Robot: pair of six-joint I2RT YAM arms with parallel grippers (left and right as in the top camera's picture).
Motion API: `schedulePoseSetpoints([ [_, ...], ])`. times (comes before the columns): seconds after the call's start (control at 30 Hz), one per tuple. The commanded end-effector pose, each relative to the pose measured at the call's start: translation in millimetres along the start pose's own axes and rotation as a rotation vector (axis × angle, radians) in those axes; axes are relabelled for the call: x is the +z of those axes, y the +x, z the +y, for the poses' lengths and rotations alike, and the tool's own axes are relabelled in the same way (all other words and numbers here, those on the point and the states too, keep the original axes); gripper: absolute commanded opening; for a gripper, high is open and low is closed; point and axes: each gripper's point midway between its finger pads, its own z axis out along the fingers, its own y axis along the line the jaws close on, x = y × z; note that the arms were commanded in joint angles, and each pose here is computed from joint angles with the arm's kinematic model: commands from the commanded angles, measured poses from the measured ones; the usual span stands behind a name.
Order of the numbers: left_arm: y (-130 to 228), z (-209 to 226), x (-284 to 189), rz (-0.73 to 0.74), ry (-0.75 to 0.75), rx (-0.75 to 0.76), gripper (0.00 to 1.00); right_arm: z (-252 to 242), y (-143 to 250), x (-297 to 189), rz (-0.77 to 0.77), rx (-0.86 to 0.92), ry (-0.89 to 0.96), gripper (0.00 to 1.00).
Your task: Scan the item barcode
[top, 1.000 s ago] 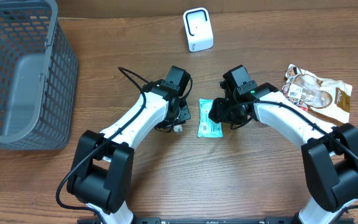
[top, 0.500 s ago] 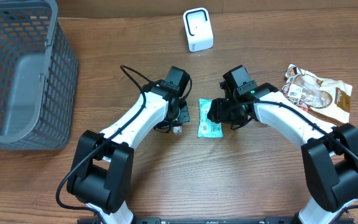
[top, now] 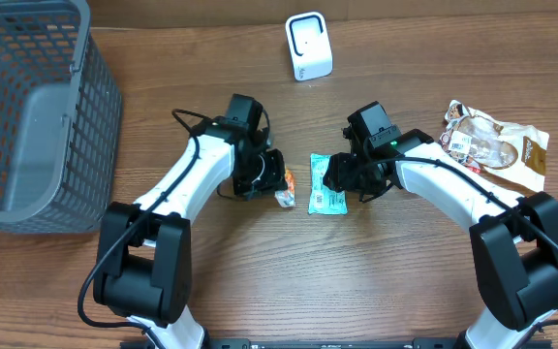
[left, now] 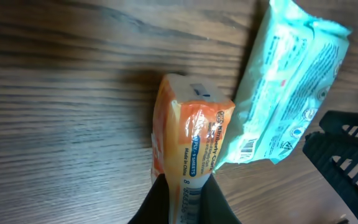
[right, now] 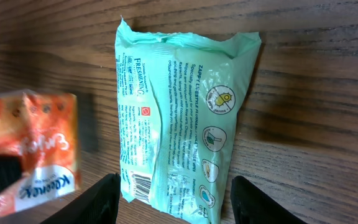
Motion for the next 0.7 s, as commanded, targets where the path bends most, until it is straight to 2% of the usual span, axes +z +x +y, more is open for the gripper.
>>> schedulePoseSetpoints([
  [0.0, -3, 3, 3, -0.003, -0.013, 0.028, 0.04, -1, -6, -2, -0.016, -0.001, 0.004, 0.59],
  [0.47, -4, 16, 18, -0.038, -0.046, 0.032, 0.05, -1, -6, -2, -0.017, -0.001, 0.004, 0.59],
  [0.57, -6, 25, 17, -0.054, -0.101, 0.028, 0.18, -1, -6, -2, -0.016, -0.001, 0.004, 0.59],
  [0.67, -7, 35, 16, -0.063, -0.155, 0.024, 0.22, -1, -6, -2, -0.016, -0.001, 0.004, 0.62],
])
